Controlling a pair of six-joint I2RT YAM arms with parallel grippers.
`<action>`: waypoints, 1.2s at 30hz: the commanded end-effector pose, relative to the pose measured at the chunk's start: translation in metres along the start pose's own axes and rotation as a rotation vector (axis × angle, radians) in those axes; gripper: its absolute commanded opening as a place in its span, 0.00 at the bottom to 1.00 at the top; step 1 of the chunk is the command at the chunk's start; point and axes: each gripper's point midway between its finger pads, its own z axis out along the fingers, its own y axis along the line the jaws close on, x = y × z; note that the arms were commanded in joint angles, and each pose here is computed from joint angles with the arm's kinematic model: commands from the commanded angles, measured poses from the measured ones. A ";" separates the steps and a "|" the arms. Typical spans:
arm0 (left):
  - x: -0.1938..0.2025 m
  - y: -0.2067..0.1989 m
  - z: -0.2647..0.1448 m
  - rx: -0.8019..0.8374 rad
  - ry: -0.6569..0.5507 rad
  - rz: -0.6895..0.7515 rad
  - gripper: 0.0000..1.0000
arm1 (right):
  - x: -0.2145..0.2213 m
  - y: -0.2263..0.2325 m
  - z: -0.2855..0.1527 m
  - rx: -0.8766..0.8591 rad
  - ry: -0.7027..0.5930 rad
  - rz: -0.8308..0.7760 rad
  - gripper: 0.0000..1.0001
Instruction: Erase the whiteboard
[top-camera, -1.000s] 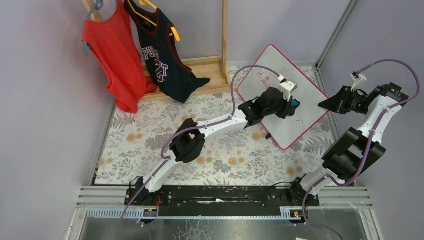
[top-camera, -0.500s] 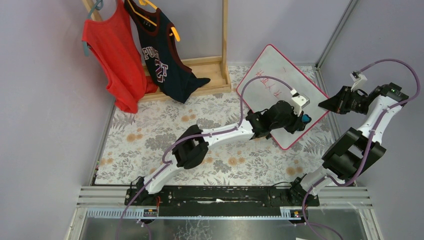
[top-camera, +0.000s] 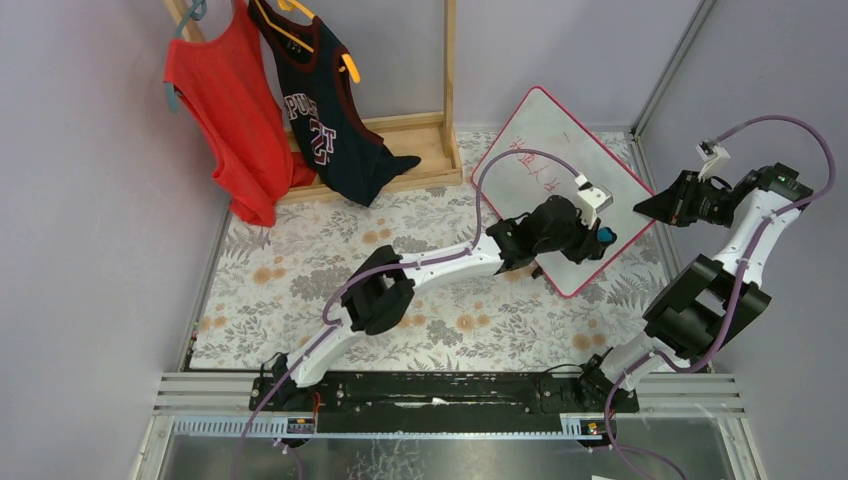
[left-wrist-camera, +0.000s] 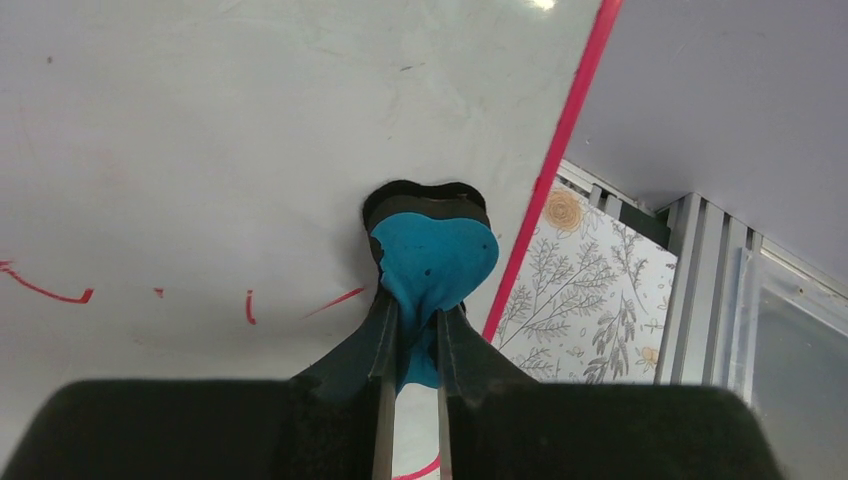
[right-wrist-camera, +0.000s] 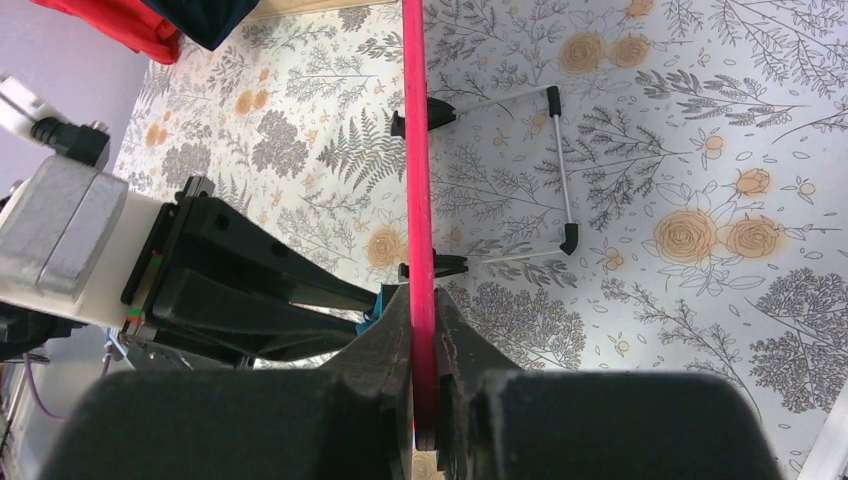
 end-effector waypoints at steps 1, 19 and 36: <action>0.042 0.066 -0.007 -0.117 0.135 -0.039 0.00 | -0.011 0.011 -0.005 0.003 -0.011 -0.063 0.00; 0.027 0.107 -0.022 -0.164 0.132 -0.099 0.00 | -0.008 0.014 -0.003 -0.008 -0.014 -0.059 0.00; 0.033 -0.009 -0.012 0.012 0.122 -0.021 0.00 | -0.005 0.018 -0.004 -0.005 -0.008 -0.071 0.00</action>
